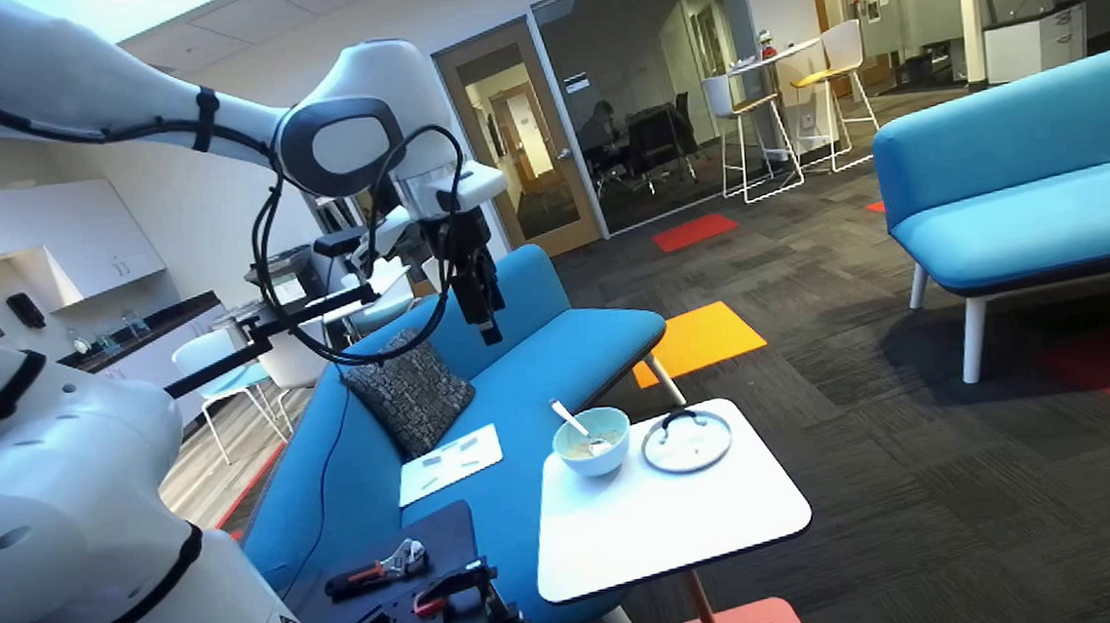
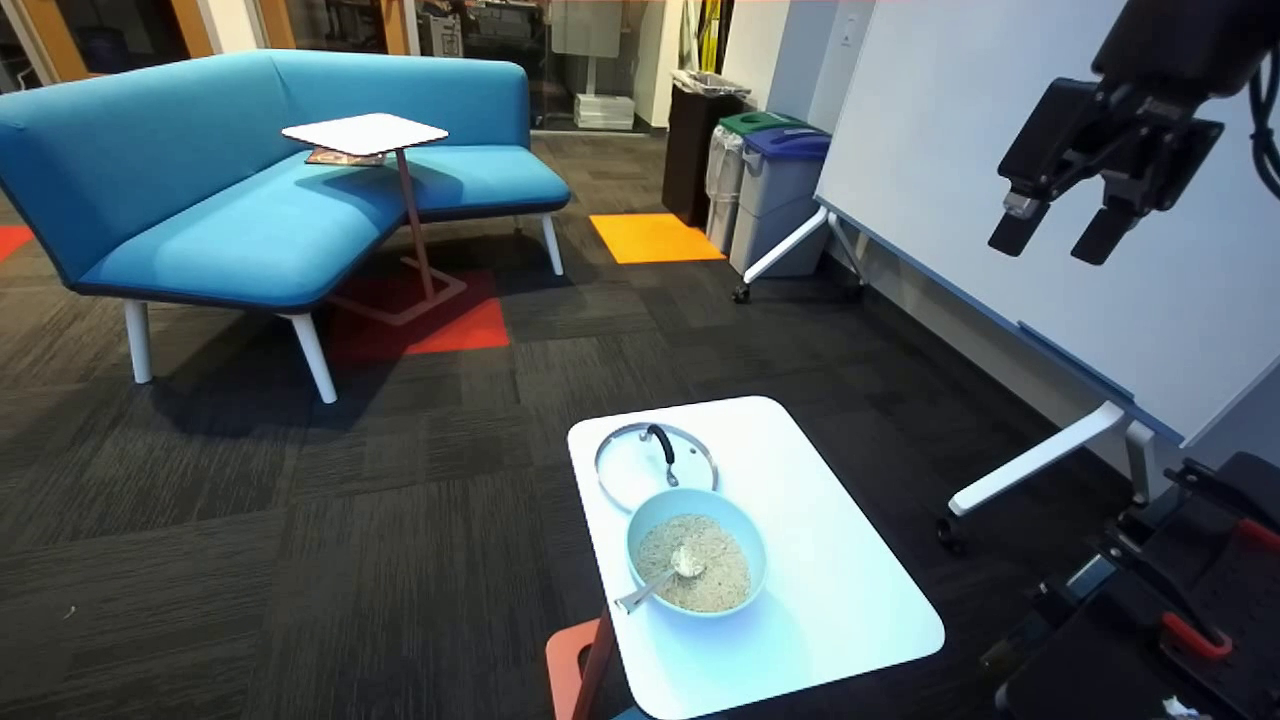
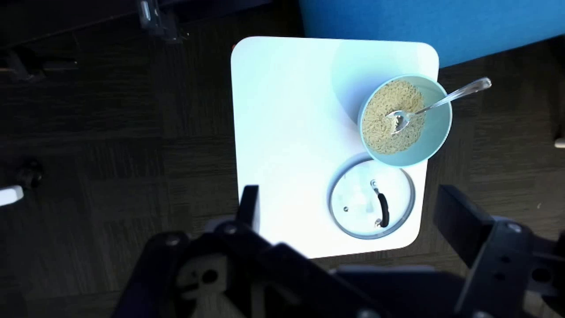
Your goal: Pick the spoon in the bowl and put it on the table
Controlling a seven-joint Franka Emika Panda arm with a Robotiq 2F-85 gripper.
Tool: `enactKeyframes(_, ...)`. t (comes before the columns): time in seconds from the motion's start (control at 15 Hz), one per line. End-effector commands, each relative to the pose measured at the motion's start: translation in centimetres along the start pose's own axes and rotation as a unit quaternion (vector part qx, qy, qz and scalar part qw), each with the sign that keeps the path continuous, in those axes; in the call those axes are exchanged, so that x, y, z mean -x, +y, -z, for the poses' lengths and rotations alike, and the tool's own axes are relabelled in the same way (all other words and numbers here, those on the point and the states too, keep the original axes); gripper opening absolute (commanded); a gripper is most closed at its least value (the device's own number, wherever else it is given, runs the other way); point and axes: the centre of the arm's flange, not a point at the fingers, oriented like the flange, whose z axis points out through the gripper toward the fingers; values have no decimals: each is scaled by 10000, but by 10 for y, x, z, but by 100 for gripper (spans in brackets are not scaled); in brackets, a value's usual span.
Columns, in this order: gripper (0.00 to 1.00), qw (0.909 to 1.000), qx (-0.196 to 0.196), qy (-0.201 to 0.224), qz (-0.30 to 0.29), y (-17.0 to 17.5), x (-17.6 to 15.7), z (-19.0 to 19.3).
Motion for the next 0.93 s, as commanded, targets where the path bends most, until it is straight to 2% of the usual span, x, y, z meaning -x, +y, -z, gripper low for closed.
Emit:
enactKeyframes(0.0, 100, 9950, -149, -80, -984, 2, -23, -17)
enactKeyframes(0.13, 100, 9884, -227, -243, -1482, -5, -33, -33)
enactKeyframes(0.33, 100, 9726, -382, -355, -2265, -21, -45, -62)
enactKeyframes(0.6, 100, 9426, -685, -534, -3223, -53, -57, -102)
enactKeyframes(0.87, 100, 9162, -747, -742, -3867, -90, -64, -148)
